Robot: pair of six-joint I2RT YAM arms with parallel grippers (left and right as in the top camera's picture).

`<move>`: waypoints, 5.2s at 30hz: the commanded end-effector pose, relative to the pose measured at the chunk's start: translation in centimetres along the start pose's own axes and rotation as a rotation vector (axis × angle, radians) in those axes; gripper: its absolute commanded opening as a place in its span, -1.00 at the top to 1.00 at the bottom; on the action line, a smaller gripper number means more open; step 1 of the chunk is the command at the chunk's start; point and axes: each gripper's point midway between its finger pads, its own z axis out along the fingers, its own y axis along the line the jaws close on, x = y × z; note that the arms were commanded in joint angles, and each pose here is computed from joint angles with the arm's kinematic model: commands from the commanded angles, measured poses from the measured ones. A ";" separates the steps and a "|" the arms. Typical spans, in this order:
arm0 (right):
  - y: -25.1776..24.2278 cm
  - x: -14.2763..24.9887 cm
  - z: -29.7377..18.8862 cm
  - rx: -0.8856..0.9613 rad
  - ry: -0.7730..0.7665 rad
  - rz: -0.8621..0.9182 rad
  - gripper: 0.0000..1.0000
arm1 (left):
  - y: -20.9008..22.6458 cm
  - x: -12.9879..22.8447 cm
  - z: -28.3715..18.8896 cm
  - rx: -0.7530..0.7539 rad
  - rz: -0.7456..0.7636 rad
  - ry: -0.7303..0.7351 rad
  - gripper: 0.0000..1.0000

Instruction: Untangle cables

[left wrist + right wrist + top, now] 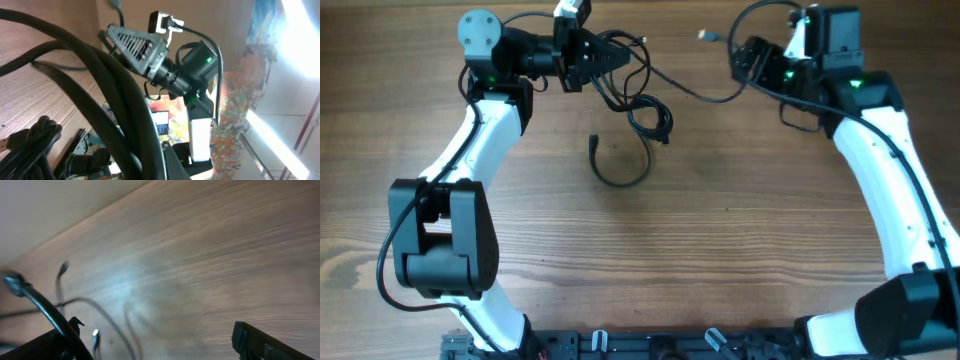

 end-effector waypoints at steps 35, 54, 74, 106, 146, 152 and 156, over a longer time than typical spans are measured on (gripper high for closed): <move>10.2 13.8 6.2 -0.442 0.414 -0.520 -0.40 | 2.2 -1.1 0.2 -0.002 -0.085 0.003 0.92; 12.6 15.5 6.5 -0.450 0.454 -0.393 0.91 | 2.3 -2.8 -3.0 -0.007 0.132 -0.095 -1.00; 10.2 14.6 6.7 -0.373 0.485 -0.273 0.91 | 16.4 1.6 -4.2 -0.745 -0.087 -0.327 0.09; 10.2 15.0 6.3 -0.380 0.516 -0.238 0.91 | 13.1 5.5 4.5 -0.669 0.131 -0.114 0.60; 13.5 12.6 2.2 -0.713 0.565 -0.166 0.91 | 18.0 0.8 -2.2 -0.998 0.060 -0.386 0.92; 14.7 9.6 0.7 -0.874 0.510 -0.150 0.91 | 17.1 2.0 -0.8 -0.894 0.120 -0.265 0.92; 14.6 10.4 2.2 -0.791 0.454 -0.238 0.74 | 16.3 2.6 0.5 -0.813 0.113 -0.221 0.92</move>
